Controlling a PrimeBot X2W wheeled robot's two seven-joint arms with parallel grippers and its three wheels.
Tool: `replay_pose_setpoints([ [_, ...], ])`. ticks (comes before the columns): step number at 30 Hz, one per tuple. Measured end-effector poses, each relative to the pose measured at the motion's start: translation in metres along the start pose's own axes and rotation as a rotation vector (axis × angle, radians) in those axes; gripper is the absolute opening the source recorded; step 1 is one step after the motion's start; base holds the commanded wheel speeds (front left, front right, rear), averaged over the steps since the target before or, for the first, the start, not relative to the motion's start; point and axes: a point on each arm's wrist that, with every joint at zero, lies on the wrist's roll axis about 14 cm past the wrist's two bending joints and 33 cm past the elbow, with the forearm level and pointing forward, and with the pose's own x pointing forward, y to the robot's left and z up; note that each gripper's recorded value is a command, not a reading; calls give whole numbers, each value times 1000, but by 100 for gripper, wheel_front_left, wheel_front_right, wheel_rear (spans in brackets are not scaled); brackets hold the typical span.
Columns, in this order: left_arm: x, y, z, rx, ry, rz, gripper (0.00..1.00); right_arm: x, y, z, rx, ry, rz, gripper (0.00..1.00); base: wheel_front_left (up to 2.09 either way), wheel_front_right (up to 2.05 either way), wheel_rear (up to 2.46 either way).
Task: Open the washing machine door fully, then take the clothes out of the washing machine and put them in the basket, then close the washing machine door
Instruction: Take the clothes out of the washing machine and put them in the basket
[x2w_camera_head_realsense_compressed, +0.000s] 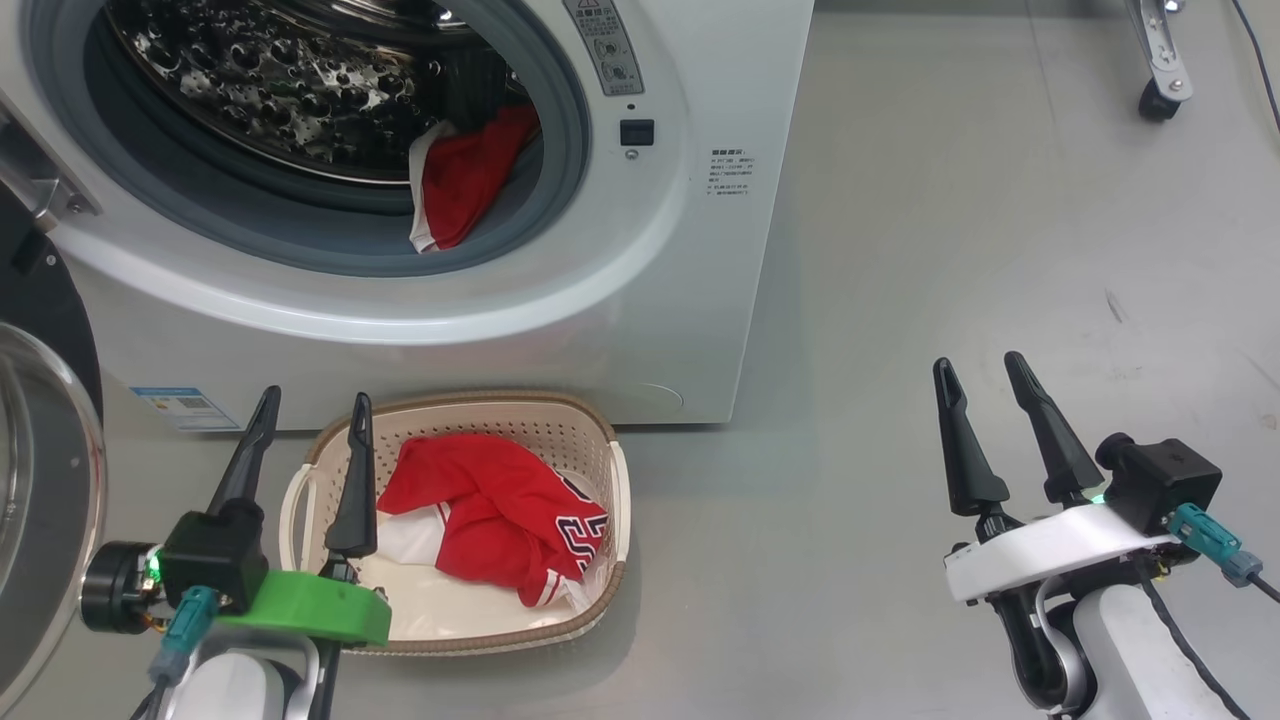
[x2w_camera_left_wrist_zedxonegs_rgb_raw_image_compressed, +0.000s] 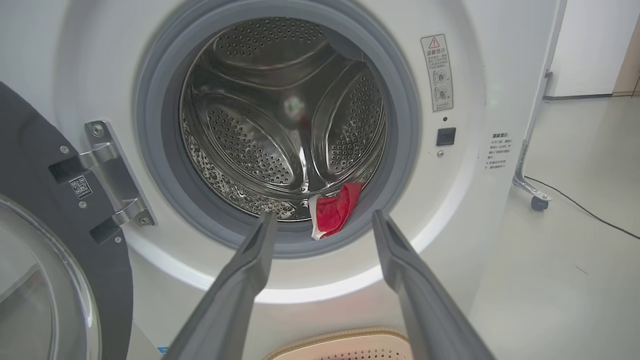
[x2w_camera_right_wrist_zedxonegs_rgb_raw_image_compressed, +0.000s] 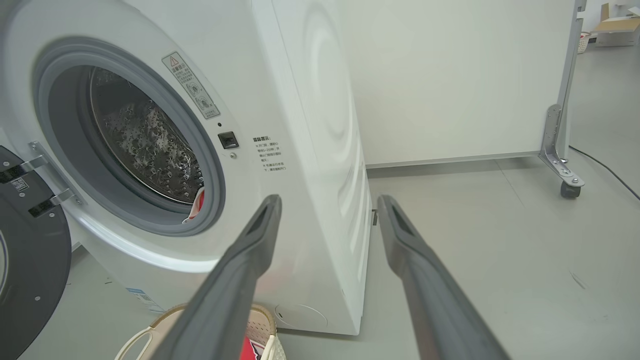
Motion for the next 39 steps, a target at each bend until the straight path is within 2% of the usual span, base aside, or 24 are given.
replay_pose_setpoints([
  [20, 25, -7, -42, -39, 104, -26, 100, 7, -18, -19, 28, 40, -45, 100, 0, 0, 0],
  [39, 134, -2, -81, 12, 225, -84, 100, 22, -60, -44, 23, 96, -134, 100, 0, 0, 0],
])
